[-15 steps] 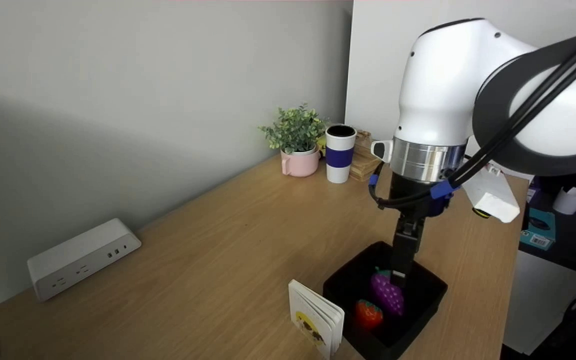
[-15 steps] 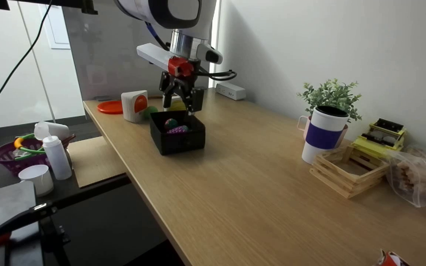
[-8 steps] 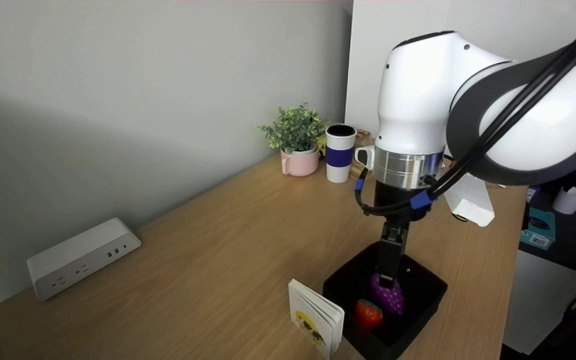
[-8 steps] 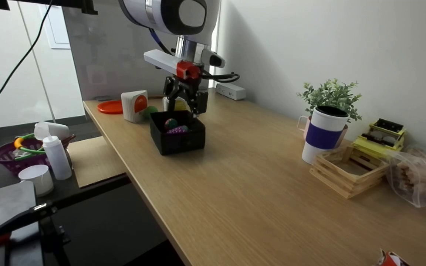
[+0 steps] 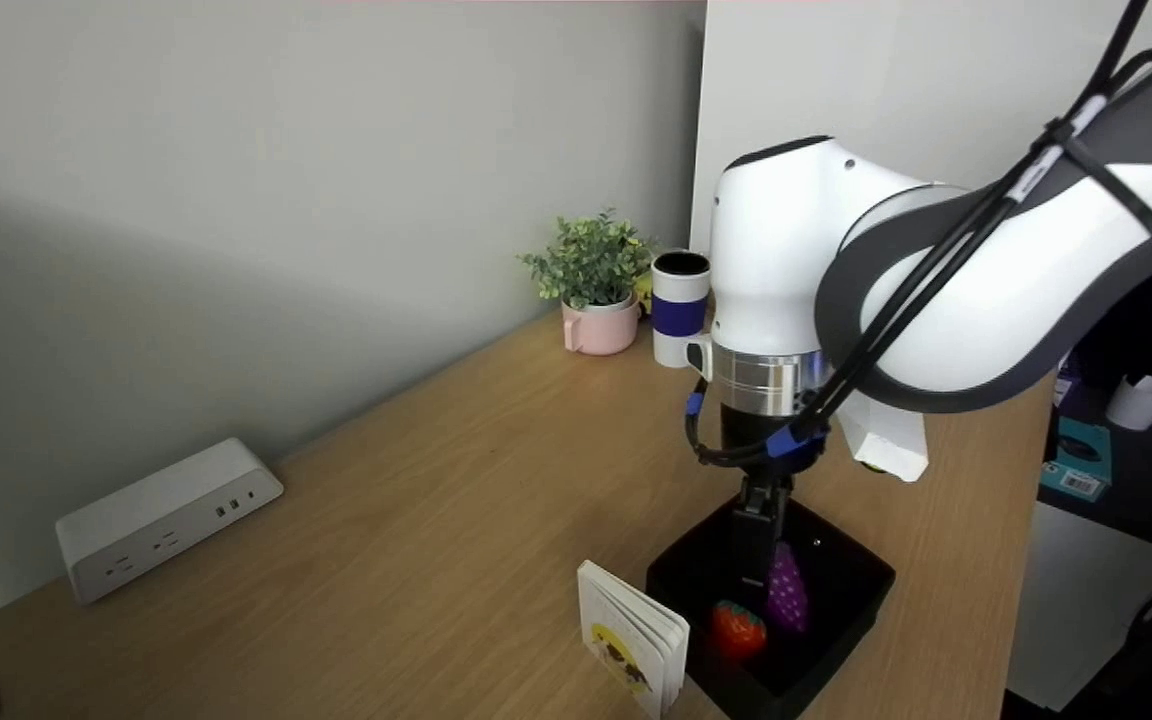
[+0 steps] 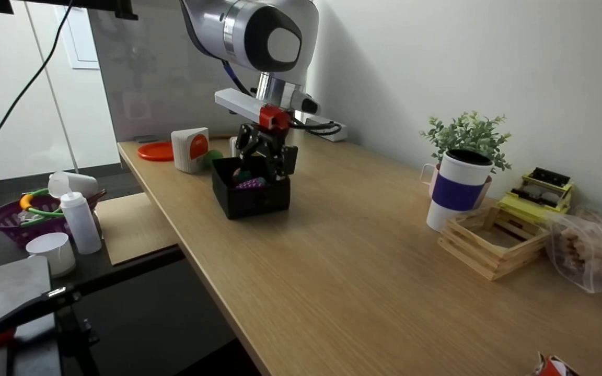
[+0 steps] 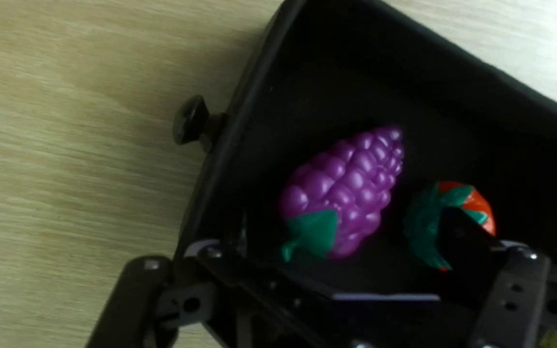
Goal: Put the grape and the strawberry plush on the table
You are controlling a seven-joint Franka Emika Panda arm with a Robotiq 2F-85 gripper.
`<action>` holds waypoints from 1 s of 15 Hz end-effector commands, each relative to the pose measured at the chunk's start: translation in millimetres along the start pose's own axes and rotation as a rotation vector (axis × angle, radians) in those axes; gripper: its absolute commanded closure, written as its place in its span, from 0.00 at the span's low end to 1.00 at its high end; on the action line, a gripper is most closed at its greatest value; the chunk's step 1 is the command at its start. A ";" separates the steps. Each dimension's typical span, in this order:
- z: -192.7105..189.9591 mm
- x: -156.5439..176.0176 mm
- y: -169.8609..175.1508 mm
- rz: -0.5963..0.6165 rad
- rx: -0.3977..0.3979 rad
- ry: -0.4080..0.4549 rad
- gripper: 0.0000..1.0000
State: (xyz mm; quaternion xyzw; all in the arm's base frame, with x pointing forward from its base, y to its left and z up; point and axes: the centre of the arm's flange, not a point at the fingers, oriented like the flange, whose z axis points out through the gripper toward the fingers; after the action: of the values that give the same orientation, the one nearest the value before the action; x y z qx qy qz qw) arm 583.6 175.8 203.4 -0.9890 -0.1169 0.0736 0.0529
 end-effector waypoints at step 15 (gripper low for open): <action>3.2 26.8 3.3 0.006 -0.033 -0.094 0.55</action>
State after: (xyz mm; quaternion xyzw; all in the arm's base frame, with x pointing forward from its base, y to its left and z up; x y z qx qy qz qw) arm 599.9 176.5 196.4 -0.9863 -0.1172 0.1064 0.0459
